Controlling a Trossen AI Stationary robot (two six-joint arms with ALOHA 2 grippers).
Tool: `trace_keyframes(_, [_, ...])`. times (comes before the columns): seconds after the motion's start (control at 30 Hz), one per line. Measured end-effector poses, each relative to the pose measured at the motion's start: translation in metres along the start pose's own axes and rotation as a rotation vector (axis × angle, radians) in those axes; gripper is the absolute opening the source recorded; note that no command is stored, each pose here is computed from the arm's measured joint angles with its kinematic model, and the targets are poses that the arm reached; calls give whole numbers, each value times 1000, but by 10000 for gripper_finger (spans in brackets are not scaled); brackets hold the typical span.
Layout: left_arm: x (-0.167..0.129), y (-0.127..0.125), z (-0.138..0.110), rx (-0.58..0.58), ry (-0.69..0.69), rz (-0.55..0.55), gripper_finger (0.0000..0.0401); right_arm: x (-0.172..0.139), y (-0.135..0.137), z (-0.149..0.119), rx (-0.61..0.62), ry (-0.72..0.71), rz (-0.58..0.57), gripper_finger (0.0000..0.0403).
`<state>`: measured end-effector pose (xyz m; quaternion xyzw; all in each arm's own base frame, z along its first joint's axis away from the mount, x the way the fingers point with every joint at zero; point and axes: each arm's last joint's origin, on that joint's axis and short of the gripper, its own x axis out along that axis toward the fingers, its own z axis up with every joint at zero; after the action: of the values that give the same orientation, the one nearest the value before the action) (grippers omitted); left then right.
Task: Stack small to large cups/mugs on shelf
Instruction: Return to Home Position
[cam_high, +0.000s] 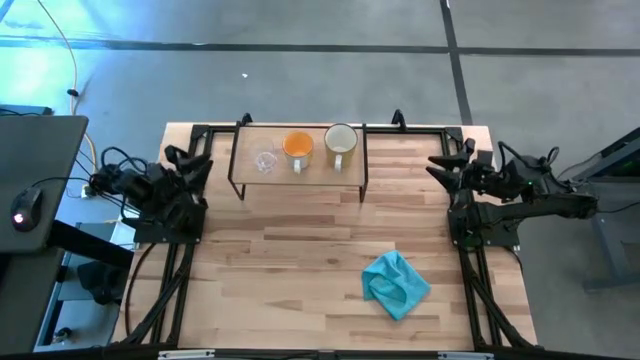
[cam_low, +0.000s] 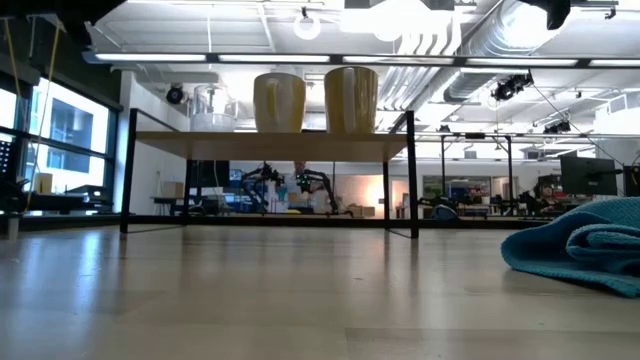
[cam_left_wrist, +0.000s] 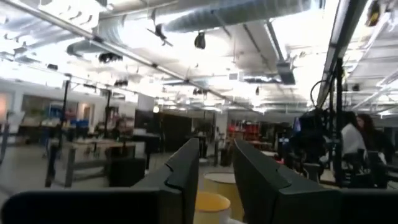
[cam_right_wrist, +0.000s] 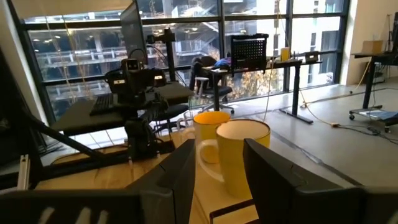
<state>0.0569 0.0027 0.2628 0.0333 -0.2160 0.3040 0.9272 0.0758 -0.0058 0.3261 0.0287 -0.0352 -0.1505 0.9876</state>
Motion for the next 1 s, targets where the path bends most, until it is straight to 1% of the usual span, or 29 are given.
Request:
trace_keyframes(0.1, [-1,-2,-5,7,-11,-32,66,0,1,0,9,1,18,126])
trace_keyframes(0.23, [-3,-9,-18,-14,2,-113,44,0,1,0,26,6,37,126])
trace_keyframes(0.53, [-12,-22,-52,-82,37,-267,17,0,1,-2,45,24,38,126])
trace_keyframes(0.63, [-13,-25,-56,-100,47,-357,11,0,1,-2,55,27,37,126])
trace_keyframes(0.83, [-17,-32,-57,-131,23,-598,1,1,1,-4,51,39,36,126])
trace_keyframes(0.9, [-18,-34,-62,-135,66,-631,2,2,2,-5,52,57,34,126])
trace_keyframes(1.0, [-21,-36,-74,-132,205,-638,2,4,2,-10,58,102,22,126])
